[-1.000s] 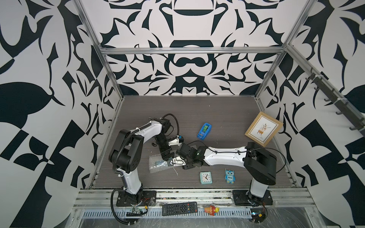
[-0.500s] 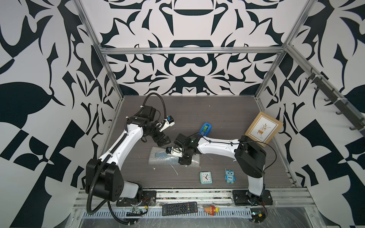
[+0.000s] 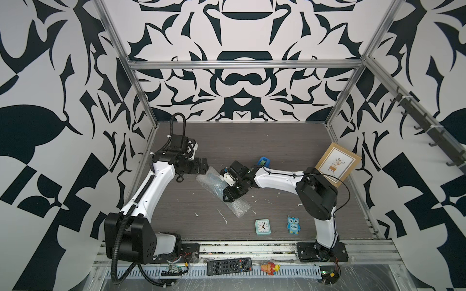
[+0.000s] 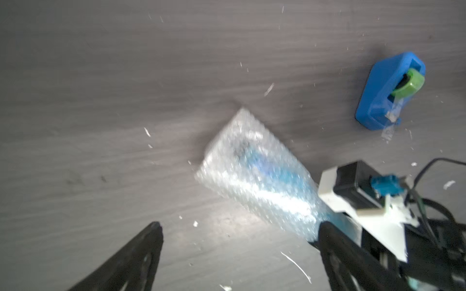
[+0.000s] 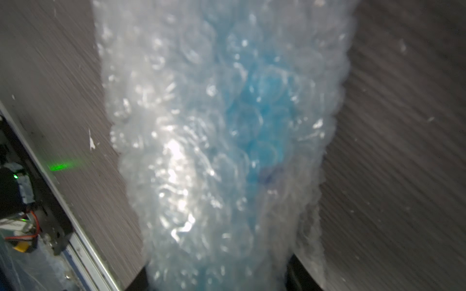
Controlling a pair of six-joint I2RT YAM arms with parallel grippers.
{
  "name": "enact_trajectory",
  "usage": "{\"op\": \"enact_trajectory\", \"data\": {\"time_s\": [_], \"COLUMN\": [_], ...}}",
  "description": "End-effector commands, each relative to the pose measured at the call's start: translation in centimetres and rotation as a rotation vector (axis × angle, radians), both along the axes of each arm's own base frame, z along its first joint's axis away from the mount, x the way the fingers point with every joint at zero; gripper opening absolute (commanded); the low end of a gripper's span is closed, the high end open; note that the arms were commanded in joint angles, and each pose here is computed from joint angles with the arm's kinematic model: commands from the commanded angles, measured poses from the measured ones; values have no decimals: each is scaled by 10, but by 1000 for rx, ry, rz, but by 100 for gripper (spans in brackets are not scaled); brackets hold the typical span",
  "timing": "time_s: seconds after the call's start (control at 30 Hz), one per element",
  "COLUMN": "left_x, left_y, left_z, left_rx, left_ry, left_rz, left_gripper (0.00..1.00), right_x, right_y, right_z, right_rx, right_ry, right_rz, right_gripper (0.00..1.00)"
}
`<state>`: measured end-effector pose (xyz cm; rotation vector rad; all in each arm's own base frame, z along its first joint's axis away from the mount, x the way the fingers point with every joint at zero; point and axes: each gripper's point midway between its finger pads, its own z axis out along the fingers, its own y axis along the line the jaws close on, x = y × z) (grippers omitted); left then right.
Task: Wrap wine bottles in bubble wrap
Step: Wrap the wine bottle in bubble wrap.
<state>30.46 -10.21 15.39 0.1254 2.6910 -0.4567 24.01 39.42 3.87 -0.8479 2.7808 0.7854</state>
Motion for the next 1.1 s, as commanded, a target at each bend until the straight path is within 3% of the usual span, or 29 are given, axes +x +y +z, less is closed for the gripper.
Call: {"op": "enact_trajectory", "data": {"time_s": [0.0, 0.33, 0.57, 0.73, 0.83, 1.07], "left_x": [-22, -28, 3, 30, 41, 50], "left_y": [-30, -63, -74, -72, -73, -79], "left_z": [-13, -43, -65, -77, -85, -109], "left_rx": [-260, -541, -641, -625, -615, -587], "left_ry": [137, 243, 266, 259, 264, 312], "left_rz": [96, 145, 218, 278, 284, 232], "left_gripper": [93, 96, 92, 89, 84, 58], "right_x": [36, 69, 72, 72, 71, 72], "right_y": [-6, -3, -6, -12, -11, -9], "right_z": [-27, -26, -31, -32, -32, -16], "right_rx": [-5, 131, 160, 151, 144, 118], "right_ry": [7, -1, -6, -19, -24, -84], "right_rz": [-253, -464, -512, -526, -515, -460], "right_gripper": [20, 19, 23, 25, 31, 50]}}
